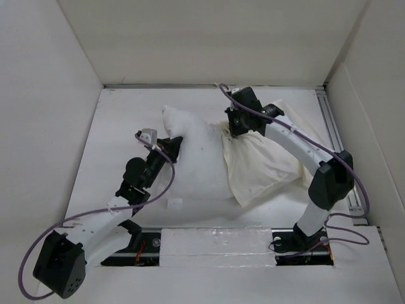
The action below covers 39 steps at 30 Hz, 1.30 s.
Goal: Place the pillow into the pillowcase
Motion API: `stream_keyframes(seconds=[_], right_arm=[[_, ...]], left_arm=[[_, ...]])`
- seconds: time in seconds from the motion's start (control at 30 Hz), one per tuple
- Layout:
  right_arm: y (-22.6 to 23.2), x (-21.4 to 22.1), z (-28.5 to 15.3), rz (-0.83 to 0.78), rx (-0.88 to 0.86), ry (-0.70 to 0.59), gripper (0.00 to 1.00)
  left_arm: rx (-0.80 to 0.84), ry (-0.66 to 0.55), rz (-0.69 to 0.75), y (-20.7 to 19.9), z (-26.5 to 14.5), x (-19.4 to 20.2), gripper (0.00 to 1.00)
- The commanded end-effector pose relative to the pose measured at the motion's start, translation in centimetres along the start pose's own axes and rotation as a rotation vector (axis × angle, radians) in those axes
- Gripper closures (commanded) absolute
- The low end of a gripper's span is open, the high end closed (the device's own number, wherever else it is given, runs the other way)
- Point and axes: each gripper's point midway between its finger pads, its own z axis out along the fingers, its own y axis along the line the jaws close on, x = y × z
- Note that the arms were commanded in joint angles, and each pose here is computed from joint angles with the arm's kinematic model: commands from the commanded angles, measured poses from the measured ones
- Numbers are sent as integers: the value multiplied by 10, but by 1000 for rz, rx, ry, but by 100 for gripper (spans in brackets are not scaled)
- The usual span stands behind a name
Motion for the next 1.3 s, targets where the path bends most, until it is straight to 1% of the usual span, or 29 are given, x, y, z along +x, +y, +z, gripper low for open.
stream_keyframes(seconds=[0.0,0.07,0.13,0.17,0.23,0.27,0.3,0.33,0.37,0.4,0.43,0.47,0.5,0.53,0.57,0.6,0.63,0.67,0.7,0.73,0.77,0.8,0.83,0.97,1.03,1.07,1.1,1.2,1.27], right_arm=[[68,-66,-23,-34,-307,-186,100],[80,-110,-46,-74,-350,-297,100],[79,-133,-51,-103,-342,-332,100],[84,-162,-78,-118,-357,-420,100],[84,-183,-96,-150,-367,-487,100],[86,-193,-114,-169,-383,-541,100],[86,-194,-120,-182,-382,-563,100],[84,-207,-155,-189,-403,-667,100],[89,-204,-168,-205,-443,-702,100],[85,-174,-141,-217,-446,-643,100],[82,-170,-180,-226,-458,-738,100],[82,-172,-195,-226,-474,-838,100],[74,-131,-157,-210,-467,-752,100],[71,-116,-157,-192,-477,-759,100],[70,-110,-190,-195,-508,-858,98],[70,-64,-177,-186,-566,-804,98],[70,-40,-152,-190,-582,-752,97],[77,-22,-174,-176,-649,-786,97],[82,-5,-177,-178,-687,-795,94],[86,35,-158,-167,-708,-716,86],[88,50,-177,-137,-746,-745,78],[87,67,-176,-123,-747,-728,66],[87,92,-166,-104,-739,-683,46],[73,124,-191,-12,-742,-707,34],[60,128,-197,25,-694,-708,38],[50,122,-196,54,-633,-721,40],[48,112,-206,66,-621,-740,57],[48,99,-196,43,-543,-691,100],[57,108,-171,12,-523,-568,100]], left_arm=[[72,-136,-27,-31,30,-64,100],[38,-139,-33,-30,55,-84,100],[30,-110,-26,-29,71,-94,100],[33,-141,-24,-36,88,-120,100],[12,-134,16,-38,100,-136,100],[30,-184,35,-49,105,-167,100],[31,-192,52,-52,105,-175,100],[41,-198,68,-54,105,-178,100],[60,-220,89,-60,98,-189,100],[66,-238,89,-59,83,-187,100],[94,-278,91,-63,72,-190,100],[132,-285,108,-66,60,-183,100],[136,-266,114,-60,38,-155,100],[187,-257,119,-68,24,-137,100],[237,-315,129,-74,8,-134,100],[323,-327,125,-76,-21,-102,100],[343,-270,115,-71,-31,-72,97],[389,-324,108,-75,-45,-71,95],[435,-294,106,-77,-56,-52,93],[438,-236,104,-69,-63,-25,93],[468,-213,96,-72,-68,-16,92],[490,-174,98,-73,-72,-3,90],[530,-135,102,-77,-77,9,90],[520,-23,68,-65,-87,50,91],[461,-33,49,-57,-83,50,94],[462,-34,39,-57,-84,49,100],[452,-47,38,-56,-83,46,100],[458,-59,31,-58,-83,42,100],[478,-49,23,-61,-85,44,100]])
